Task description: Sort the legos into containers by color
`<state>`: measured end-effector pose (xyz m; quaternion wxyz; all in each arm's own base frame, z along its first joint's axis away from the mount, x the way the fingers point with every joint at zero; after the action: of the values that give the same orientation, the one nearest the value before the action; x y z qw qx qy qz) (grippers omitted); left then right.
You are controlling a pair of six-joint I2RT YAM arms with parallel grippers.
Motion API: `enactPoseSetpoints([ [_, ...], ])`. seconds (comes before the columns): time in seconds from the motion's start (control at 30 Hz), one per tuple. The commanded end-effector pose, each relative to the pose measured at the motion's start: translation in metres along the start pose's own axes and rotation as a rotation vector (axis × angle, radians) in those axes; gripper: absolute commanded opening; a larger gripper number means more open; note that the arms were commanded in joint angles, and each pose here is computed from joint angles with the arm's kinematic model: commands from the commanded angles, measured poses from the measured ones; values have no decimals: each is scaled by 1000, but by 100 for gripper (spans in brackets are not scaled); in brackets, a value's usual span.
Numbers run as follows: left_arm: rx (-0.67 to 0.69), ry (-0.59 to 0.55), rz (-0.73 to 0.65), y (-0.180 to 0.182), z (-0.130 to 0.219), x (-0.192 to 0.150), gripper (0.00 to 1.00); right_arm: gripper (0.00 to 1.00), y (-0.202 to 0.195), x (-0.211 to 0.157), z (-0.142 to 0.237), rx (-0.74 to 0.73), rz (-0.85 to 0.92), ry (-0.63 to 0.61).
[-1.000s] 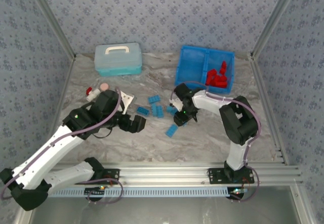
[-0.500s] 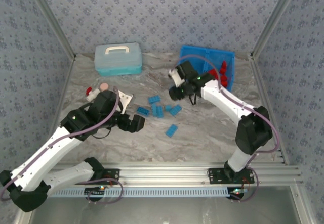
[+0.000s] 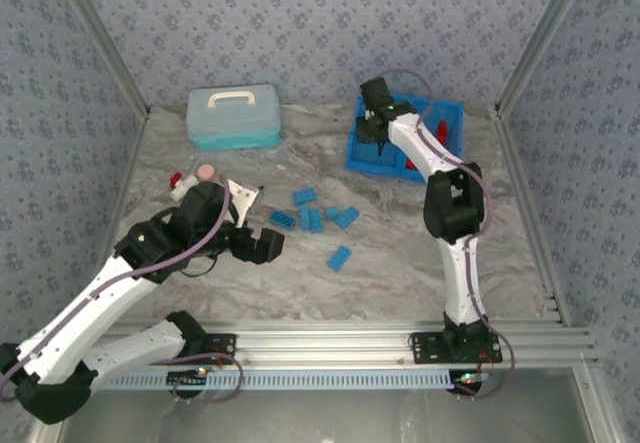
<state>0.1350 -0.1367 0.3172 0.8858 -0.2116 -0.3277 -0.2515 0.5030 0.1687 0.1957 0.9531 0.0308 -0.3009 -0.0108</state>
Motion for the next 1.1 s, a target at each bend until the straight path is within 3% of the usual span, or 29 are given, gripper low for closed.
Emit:
enactPoseSetpoints([
  [0.0, -19, -18, 16, -1, 3, -1, 99, 43, 2, 7, -8, -8, -11, 12],
  [0.23, -15, -17, 14, -2, 1, 2, 99, 51, 4, 9, -15, 0, -40, 39],
  [0.5, -17, -24, 8, -2, 1, 3, 99, 51, 9, 4, 74, 33, -2, -61],
  [0.67, -23, -28, 6, -2, 0, 2, 99, 54, 17, -49, 123, 50, -97, -77],
  [0.83, -23, -27, 4, -2, 1, 1, 99, 58, 40, -137, 149, -20, -147, -21],
  [0.93, -15, -20, 6, -1, 2, -2, 99, 73, 46, -185, 157, -71, -241, 53],
  [1.07, -13, -22, 8, 0, 0, -6, 99, 85, 64, -228, 158, -53, -293, 130],
])
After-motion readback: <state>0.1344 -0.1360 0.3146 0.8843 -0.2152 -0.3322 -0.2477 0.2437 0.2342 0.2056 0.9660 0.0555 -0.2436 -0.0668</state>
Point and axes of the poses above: each hand's point on the last joint's axis, 136 mm out from that joint toward the fingers, its own z axis back along the fingers, its own y axis along the line the jaws close on, x = y × z, the point moved 9 cm from there along z, back along the fingers, and after that the axes turned 6 degrees about -z, right-handed, at the moved point
